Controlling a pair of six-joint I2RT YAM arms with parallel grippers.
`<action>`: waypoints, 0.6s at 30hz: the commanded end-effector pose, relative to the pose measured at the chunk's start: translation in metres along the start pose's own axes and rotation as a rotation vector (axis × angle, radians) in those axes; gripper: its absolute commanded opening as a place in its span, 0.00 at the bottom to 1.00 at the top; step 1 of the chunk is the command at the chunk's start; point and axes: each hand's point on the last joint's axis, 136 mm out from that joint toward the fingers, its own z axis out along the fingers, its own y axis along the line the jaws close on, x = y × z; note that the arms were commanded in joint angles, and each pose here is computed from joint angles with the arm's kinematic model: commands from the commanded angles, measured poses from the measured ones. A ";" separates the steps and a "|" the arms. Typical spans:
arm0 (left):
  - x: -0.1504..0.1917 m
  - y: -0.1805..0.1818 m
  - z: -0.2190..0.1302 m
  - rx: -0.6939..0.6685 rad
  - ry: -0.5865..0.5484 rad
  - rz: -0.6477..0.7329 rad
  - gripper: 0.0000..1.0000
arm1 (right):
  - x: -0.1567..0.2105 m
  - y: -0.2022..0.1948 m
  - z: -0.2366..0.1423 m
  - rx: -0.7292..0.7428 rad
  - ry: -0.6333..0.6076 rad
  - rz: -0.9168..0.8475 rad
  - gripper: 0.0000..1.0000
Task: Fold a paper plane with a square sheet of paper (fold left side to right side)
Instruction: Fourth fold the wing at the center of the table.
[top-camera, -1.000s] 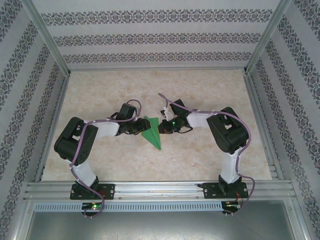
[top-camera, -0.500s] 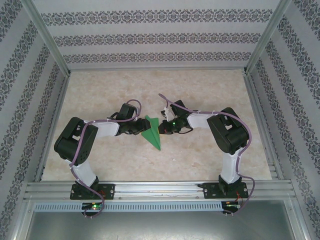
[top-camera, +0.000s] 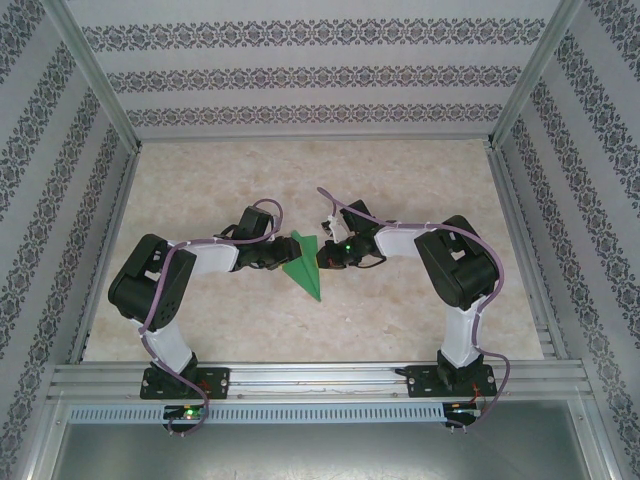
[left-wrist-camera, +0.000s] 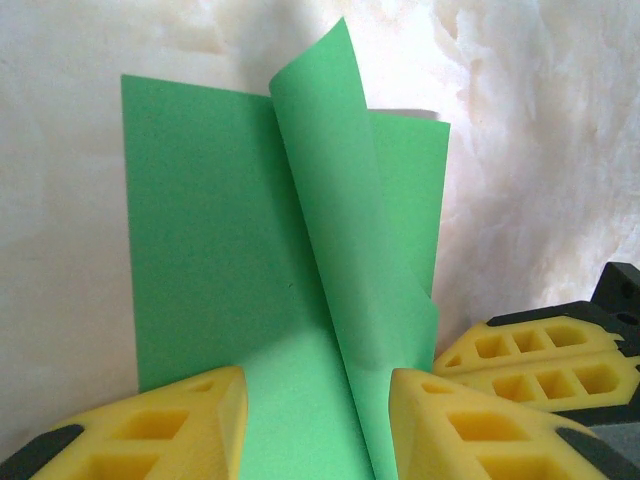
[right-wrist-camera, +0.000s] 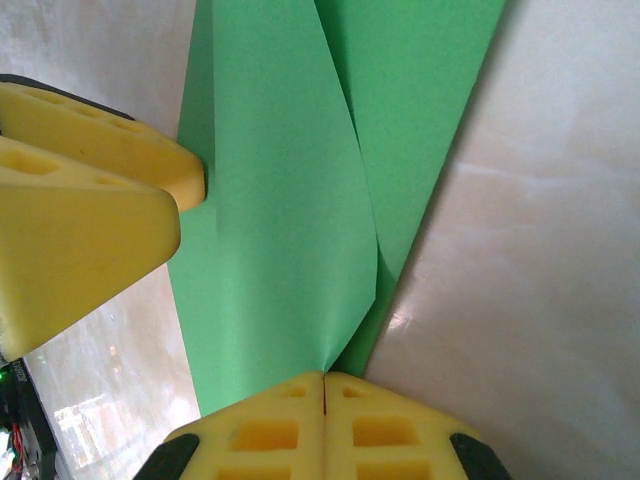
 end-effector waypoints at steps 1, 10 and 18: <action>0.016 0.022 0.003 -0.089 0.036 -0.010 0.42 | 0.005 -0.001 0.005 0.011 0.015 0.000 0.00; 0.014 0.016 0.001 -0.071 0.031 -0.002 0.43 | 0.010 -0.016 0.012 0.059 0.035 0.014 0.00; 0.005 -0.010 -0.014 0.002 0.007 0.017 0.43 | 0.022 -0.031 0.015 0.112 0.071 0.030 0.00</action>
